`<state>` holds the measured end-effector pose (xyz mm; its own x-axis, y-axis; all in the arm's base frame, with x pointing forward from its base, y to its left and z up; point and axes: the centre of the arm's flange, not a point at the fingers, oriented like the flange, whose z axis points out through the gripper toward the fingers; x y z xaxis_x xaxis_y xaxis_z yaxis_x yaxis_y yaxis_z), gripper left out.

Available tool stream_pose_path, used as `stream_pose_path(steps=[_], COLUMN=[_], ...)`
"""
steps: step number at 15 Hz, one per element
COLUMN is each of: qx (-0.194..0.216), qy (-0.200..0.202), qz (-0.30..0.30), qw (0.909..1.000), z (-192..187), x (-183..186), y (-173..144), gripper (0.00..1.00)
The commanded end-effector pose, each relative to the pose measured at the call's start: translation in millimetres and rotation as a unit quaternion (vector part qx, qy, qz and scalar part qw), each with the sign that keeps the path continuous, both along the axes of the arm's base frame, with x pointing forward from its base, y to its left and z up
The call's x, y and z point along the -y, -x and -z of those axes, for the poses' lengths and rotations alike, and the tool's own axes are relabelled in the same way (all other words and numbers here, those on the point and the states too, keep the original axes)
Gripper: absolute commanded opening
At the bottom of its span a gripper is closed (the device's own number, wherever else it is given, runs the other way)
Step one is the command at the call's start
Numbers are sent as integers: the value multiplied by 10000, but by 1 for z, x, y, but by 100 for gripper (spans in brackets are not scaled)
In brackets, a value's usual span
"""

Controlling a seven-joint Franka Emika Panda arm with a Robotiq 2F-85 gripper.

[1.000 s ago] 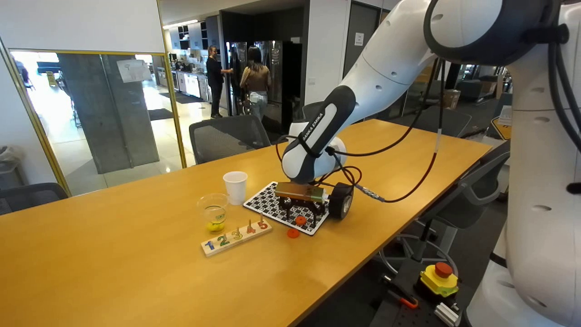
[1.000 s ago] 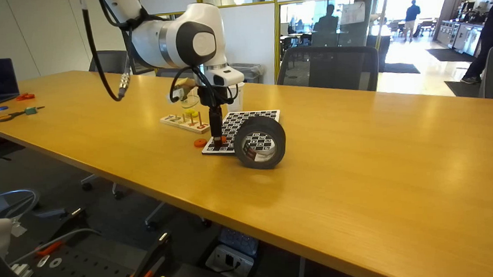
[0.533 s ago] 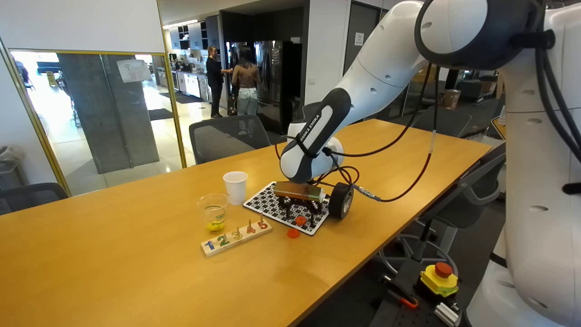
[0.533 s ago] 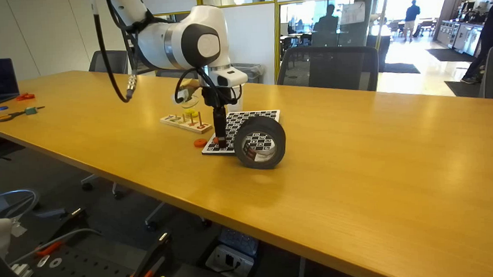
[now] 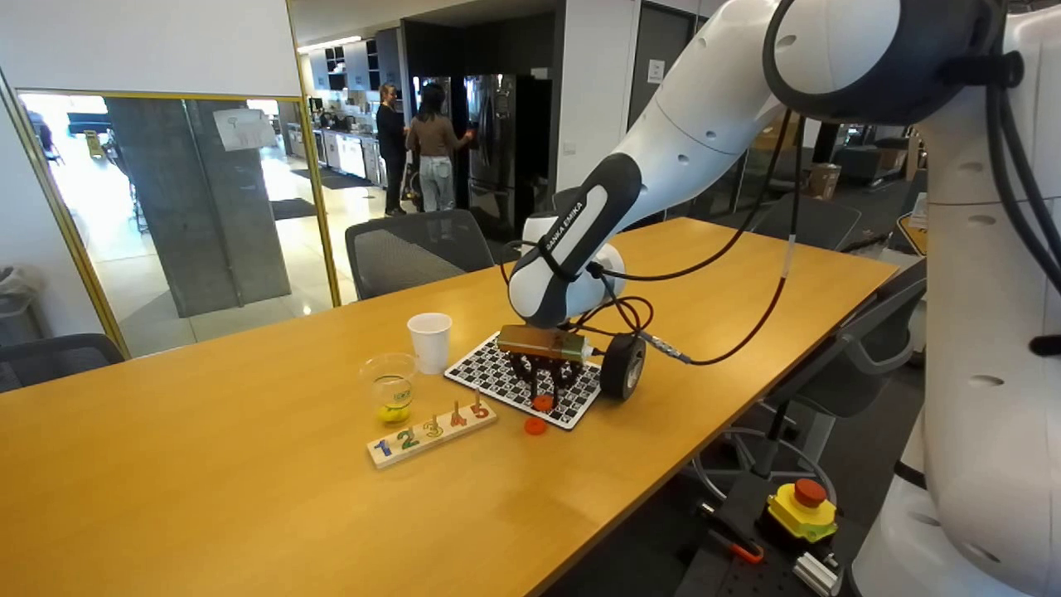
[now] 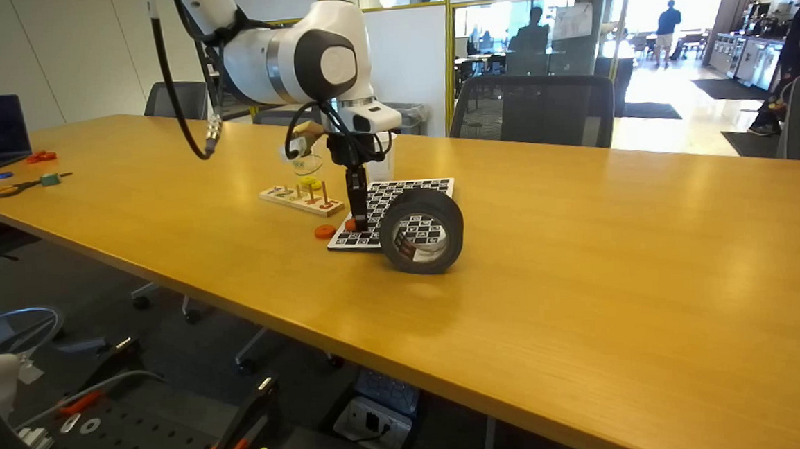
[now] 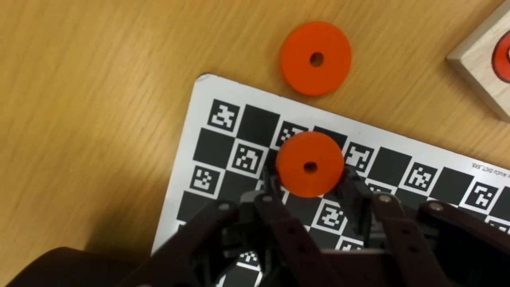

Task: Pick up the orange and yellow objects on the table and put them in the two cups

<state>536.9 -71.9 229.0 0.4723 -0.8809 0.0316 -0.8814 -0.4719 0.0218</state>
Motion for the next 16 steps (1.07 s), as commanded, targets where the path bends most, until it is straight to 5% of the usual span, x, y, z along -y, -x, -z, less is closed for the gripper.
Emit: stream_pose_path(steps=[1, 8, 16], qx=[-131, -103, 683], qy=[10, 84, 324], qz=[-236, -358, -547], qw=[9996, 9993, 9956], z=[-10, -20, -67], x=[-3, -5, -10], y=[-1, -9, -77], gripper=[20, 20, 20])
